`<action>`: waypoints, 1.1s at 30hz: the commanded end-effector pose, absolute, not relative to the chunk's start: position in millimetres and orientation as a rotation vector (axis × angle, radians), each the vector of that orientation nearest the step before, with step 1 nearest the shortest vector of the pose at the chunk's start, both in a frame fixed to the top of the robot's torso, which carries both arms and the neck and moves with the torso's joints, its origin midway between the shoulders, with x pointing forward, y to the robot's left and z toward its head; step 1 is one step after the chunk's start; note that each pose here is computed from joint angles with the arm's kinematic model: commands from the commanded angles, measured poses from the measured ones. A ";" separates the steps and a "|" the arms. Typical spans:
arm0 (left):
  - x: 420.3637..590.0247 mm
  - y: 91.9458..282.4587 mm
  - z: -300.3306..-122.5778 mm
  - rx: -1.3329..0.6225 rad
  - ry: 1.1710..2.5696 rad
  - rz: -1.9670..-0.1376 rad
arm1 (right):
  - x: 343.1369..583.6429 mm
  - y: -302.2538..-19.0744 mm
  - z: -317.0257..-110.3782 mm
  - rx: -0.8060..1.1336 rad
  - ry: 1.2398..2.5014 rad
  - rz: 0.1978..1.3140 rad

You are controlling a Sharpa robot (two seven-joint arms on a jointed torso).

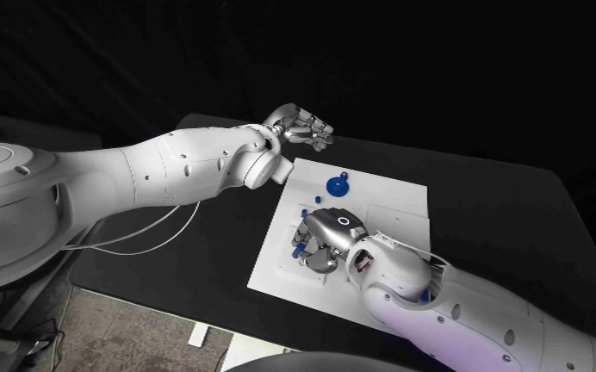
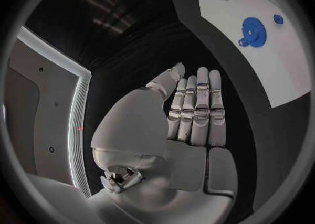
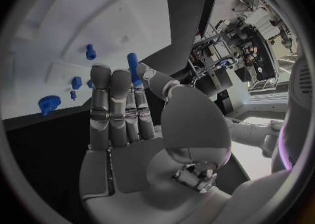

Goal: Assemble the parts on the task board

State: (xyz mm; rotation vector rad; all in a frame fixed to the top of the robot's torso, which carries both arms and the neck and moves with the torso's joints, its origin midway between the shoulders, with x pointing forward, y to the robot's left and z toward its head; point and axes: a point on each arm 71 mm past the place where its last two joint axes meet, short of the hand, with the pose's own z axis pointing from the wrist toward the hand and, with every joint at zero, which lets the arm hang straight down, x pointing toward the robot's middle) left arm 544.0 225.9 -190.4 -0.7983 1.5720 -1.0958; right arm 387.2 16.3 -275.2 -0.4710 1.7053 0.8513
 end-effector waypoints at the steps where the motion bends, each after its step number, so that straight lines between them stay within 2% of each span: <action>1: 543.6 222.0 -189.7 -0.794 1.581 -1.119 | 386.3 17.5 -279.6 -0.510 1.719 0.801; 13: 543.8 223.1 -190.1 -0.795 1.583 -1.117 | 382.3 16.8 -292.1 -0.536 1.745 0.770; 33: 543.7 225.2 -190.2 -0.797 1.582 -1.113 | 382.8 8.6 -296.0 -0.520 1.738 0.743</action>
